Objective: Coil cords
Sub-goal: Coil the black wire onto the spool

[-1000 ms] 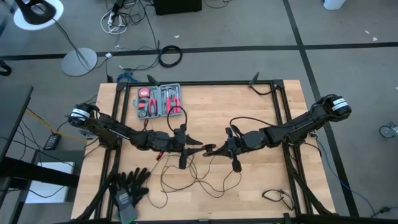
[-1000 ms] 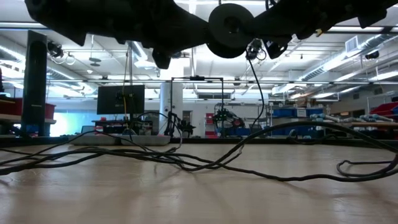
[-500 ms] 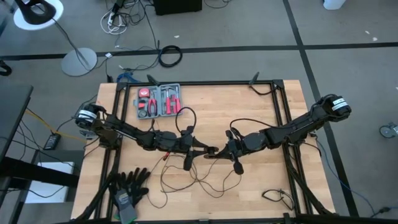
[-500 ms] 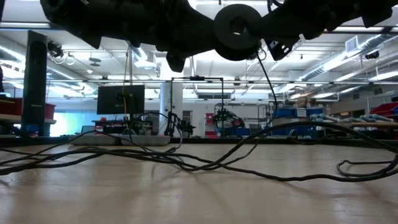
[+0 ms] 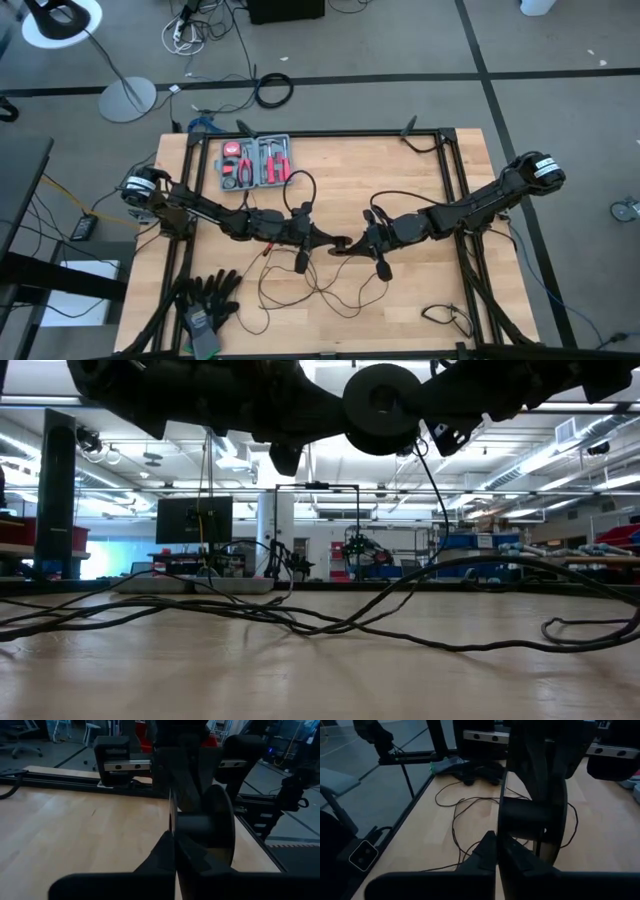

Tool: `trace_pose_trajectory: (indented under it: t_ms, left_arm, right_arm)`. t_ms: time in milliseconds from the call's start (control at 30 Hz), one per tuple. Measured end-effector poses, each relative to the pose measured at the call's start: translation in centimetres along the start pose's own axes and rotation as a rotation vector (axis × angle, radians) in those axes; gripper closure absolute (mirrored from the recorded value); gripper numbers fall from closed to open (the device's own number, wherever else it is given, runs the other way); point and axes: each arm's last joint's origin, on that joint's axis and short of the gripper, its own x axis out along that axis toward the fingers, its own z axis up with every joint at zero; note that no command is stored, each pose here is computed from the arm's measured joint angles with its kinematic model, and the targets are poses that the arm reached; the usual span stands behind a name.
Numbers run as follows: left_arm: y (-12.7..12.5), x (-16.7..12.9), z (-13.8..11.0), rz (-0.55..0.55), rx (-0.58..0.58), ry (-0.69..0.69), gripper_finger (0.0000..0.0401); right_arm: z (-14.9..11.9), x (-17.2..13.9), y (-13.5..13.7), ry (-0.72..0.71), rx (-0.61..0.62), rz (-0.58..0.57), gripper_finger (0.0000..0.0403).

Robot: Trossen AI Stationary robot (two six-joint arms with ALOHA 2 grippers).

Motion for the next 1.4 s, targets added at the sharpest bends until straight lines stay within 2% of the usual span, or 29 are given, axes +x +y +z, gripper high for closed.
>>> trace_pose_trajectory:
  t_ms: [267, 433, 600, 767, 933, 1133, 1400]
  left_arm:
    - [0.4, -0.7, 0.2, 0.160, 0.013, 0.049, 0.0400]
    - [0.1, -1.5, 0.1, 0.294, 0.022, 0.104, 0.0400]
    - [-0.5, -2.2, -1.0, 0.472, 0.064, 0.166, 0.0401]
    - [-1.8, -2.9, -1.7, 0.601, 0.163, 0.192, 0.0401]
    - [-2.8, -3.4, -1.7, 0.725, 0.245, 0.160, 0.0401]
    - [-3.2, -3.5, -1.7, 0.740, 0.301, 0.167, 0.0401]
    - [-3.3, -3.6, -1.7, 0.743, 0.308, 0.167, 0.0401]
  right_arm:
    - [-0.2, 0.0, -0.4, 0.017, 0.072, -0.101, 0.0345]
    - [-0.4, 0.0, -0.7, 0.020, 0.059, -0.194, 0.0306]
    - [-0.4, -0.1, -0.8, 0.020, 0.024, -0.227, 0.0274]
    - [-0.6, -0.1, -0.9, 0.042, 0.015, -0.239, 0.0261]
    - [-0.7, -0.1, -1.1, 0.055, 0.021, -0.248, 0.0260]
    - [-0.7, -0.1, -1.2, 0.054, 0.024, -0.251, 0.0261]
    - [-0.7, -0.1, -1.2, 0.054, 0.025, -0.250, 0.0262]
